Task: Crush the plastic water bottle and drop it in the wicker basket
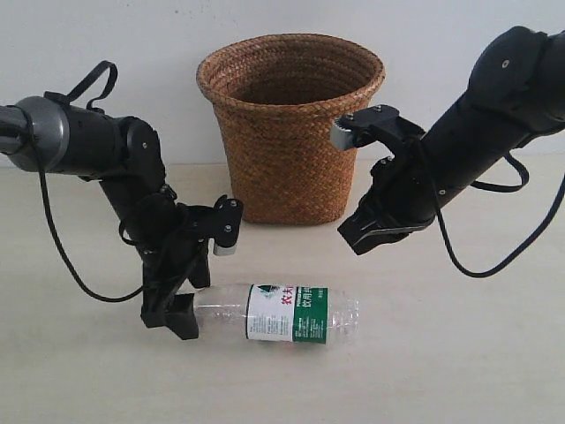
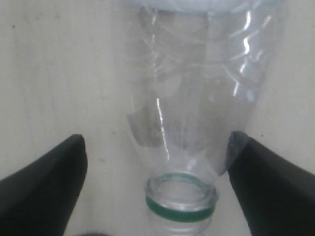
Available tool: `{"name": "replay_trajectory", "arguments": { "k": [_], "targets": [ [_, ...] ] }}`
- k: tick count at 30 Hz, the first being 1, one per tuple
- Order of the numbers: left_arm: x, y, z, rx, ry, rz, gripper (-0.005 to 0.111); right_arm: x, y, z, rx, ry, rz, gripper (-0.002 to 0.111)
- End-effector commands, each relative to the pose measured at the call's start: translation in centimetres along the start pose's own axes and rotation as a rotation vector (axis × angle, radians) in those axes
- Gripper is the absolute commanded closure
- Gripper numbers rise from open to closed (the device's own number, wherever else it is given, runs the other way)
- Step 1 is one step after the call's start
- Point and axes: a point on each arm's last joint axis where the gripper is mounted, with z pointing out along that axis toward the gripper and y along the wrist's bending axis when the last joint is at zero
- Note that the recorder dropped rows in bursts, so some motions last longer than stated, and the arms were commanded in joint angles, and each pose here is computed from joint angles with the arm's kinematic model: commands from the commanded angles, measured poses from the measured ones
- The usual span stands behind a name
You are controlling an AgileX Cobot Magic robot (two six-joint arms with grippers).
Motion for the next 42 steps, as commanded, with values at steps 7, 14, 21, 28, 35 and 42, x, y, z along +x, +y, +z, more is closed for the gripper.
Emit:
{"name": "replay_trajectory", "arguments": {
  "k": [7, 14, 21, 28, 35, 42],
  "targets": [
    [-0.1, 0.0, 0.5, -0.005, 0.012, -0.027, 0.092, -0.1, 0.1, -0.2, -0.007, 0.007, -0.006, 0.108],
    [-0.6, -1.1, 0.7, 0.062, 0.09, -0.102, 0.103, -1.3, -0.5, -1.7, 0.034, 0.128, 0.059, 0.108],
    [-3.8, -2.5, 1.5, 0.039, 0.121, -0.044, 0.103, -0.7, 0.5, 3.6, -0.03, 0.262, 0.028, 0.108],
    [-3.9, -2.4, 1.5, 0.027, 0.116, -0.056, 0.103, 1.0, -0.2, 8.5, -0.085, 0.351, 0.045, 0.108],
    [-4.0, -2.4, 1.5, 0.022, 0.112, -0.057, 0.103, 3.7, -1.4, 13.9, -0.119, 0.483, 0.095, 0.108],
    [-4.0, -2.4, 1.5, 0.021, 0.111, -0.048, 0.103, 5.2, -1.8, 16.5, -0.176, 0.623, 0.148, 0.108]
  ]
}}
